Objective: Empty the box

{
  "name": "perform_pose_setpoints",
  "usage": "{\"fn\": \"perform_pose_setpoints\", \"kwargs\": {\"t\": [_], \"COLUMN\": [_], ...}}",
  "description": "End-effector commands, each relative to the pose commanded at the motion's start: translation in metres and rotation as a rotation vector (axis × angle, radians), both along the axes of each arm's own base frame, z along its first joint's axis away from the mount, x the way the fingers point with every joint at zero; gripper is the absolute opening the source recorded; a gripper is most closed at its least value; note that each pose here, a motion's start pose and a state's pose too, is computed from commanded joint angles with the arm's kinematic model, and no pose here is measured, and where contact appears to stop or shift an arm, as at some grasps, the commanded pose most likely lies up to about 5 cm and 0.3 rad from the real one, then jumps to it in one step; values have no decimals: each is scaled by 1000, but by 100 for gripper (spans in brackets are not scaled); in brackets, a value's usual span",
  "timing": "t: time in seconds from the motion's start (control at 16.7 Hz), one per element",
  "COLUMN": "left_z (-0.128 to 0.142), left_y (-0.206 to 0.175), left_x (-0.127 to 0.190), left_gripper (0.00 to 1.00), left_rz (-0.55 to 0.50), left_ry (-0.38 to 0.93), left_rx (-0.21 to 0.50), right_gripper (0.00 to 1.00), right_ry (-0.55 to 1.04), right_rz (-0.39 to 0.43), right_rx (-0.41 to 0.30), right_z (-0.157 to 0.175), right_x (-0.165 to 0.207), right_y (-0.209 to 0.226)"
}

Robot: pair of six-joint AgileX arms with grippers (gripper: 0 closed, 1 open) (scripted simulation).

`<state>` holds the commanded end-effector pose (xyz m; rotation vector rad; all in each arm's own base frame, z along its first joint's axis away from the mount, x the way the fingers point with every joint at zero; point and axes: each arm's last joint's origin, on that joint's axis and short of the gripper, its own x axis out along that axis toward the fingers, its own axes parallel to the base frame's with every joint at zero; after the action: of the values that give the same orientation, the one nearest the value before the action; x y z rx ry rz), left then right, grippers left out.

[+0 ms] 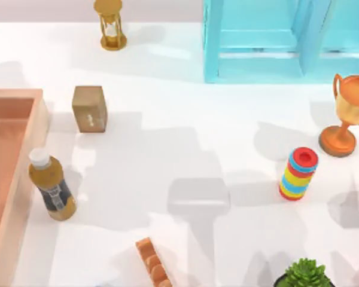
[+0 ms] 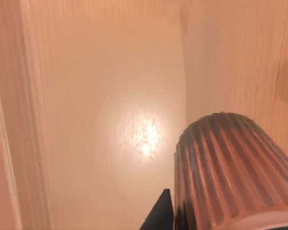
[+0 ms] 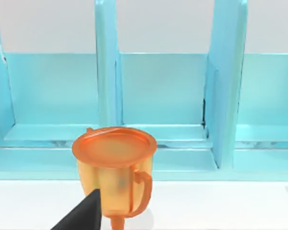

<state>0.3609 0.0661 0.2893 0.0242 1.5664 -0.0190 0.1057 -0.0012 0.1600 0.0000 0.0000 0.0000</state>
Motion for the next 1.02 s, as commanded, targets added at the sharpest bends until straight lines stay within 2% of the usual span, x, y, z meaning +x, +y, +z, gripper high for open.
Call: {"fn": "perform_pose_setpoints", "kwargs": {"t": [0.18, 0.3, 0.54, 0.78, 0.9, 1.02], "left_z": [-7, -19, -45, -77, -87, -89], "left_y": [-13, -40, -143, -257, -297, -319], "left_x": [8, 21, 39, 24, 11, 2], "left_gripper": [0, 0, 0, 0, 0, 0], "left_rz": [-2, -7, -20, -3, -1, 0], "left_ry": [17, 38, 55, 51, 33, 11], "left_rx": [-3, -5, 4, 27, 25, 13], "right_gripper": [100, 100, 100, 100, 100, 100], "right_ry": [0, 0, 0, 0, 0, 0], "right_rz": [0, 0, 0, 0, 0, 0], "right_rx": [0, 0, 0, 0, 0, 0], "right_z": [0, 0, 0, 0, 0, 0], "right_x": [0, 0, 0, 0, 0, 0], "right_y": [0, 0, 0, 0, 0, 0]}}
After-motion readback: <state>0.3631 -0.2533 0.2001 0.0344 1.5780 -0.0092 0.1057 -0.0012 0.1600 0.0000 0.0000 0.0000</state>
